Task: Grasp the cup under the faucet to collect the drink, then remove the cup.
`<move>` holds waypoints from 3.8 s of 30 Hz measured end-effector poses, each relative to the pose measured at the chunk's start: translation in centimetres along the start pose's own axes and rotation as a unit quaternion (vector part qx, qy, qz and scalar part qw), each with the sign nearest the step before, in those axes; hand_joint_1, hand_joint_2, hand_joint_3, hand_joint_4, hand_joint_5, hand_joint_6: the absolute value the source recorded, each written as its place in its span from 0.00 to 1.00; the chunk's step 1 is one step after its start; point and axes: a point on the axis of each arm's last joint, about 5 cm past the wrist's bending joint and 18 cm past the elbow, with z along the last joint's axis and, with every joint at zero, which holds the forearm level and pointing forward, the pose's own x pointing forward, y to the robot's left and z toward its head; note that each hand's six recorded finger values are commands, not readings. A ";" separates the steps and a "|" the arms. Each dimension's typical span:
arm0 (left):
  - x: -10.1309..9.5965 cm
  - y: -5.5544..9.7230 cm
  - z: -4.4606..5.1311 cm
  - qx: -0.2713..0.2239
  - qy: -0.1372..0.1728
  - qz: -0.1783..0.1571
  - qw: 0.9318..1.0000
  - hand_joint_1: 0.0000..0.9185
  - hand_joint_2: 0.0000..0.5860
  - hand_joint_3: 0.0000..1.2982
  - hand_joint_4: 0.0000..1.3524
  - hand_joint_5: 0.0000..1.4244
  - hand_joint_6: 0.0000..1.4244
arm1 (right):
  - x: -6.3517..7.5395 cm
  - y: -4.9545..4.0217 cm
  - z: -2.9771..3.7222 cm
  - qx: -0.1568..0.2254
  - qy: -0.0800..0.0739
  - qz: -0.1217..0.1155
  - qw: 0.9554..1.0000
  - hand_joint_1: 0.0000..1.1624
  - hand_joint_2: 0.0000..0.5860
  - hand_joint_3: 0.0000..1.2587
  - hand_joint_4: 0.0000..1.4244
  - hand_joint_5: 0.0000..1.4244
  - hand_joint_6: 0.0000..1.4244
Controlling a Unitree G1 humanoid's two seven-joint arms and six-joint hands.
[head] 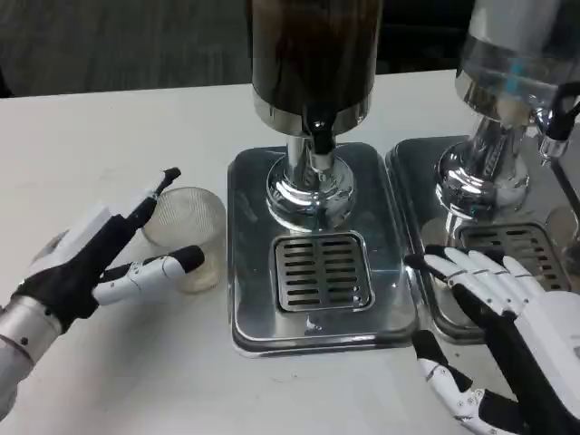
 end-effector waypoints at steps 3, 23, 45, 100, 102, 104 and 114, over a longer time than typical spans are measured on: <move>0.3 0.1 0.01 0.002 0.002 -0.004 1.000 0.00 0.00 0.00 0.00 0.00 0.01 | -0.2 -0.05 0.15 0.001 0.000 -0.001 1.000 0.33 0.84 0.17 0.11 0.10 0.05; 1.0 -1.9 0.21 0.031 0.029 0.046 0.998 0.12 0.00 0.00 0.00 0.13 0.11 | -1.1 -0.25 0.81 0.010 0.015 -0.010 1.000 0.40 0.83 0.18 0.12 0.12 0.06; 1.5 -4.0 0.79 0.007 0.021 0.079 0.997 0.27 0.06 0.08 0.17 0.44 0.72 | -1.5 -0.33 0.99 0.011 0.025 -0.014 1.000 0.50 0.85 0.22 0.16 0.14 0.08; 0.3 -6.2 0.46 0.047 0.022 0.179 0.982 0.79 0.00 0.49 0.55 0.71 1.00 | -1.6 -1.12 0.93 0.016 0.019 -0.042 0.999 0.50 0.98 0.34 0.21 0.17 0.08; 0.3 -6.1 0.44 0.045 0.022 0.182 0.982 0.79 0.00 0.50 0.55 0.71 1.00 | -1.5 -1.12 0.92 0.017 0.018 -0.043 0.999 0.50 0.99 0.34 0.21 0.17 0.08; 0.2 -6.1 0.38 0.043 0.024 0.185 0.982 0.80 0.00 0.50 0.55 0.71 1.00 | -1.5 -1.13 0.92 0.017 0.017 -0.043 0.999 0.50 0.99 0.34 0.21 0.17 0.08; 0.1 -5.5 0.57 0.037 0.016 0.195 0.980 0.80 0.00 0.50 0.55 0.72 1.00 | -1.3 -1.06 0.86 0.019 0.011 -0.045 0.999 0.48 0.99 0.34 0.21 0.17 0.08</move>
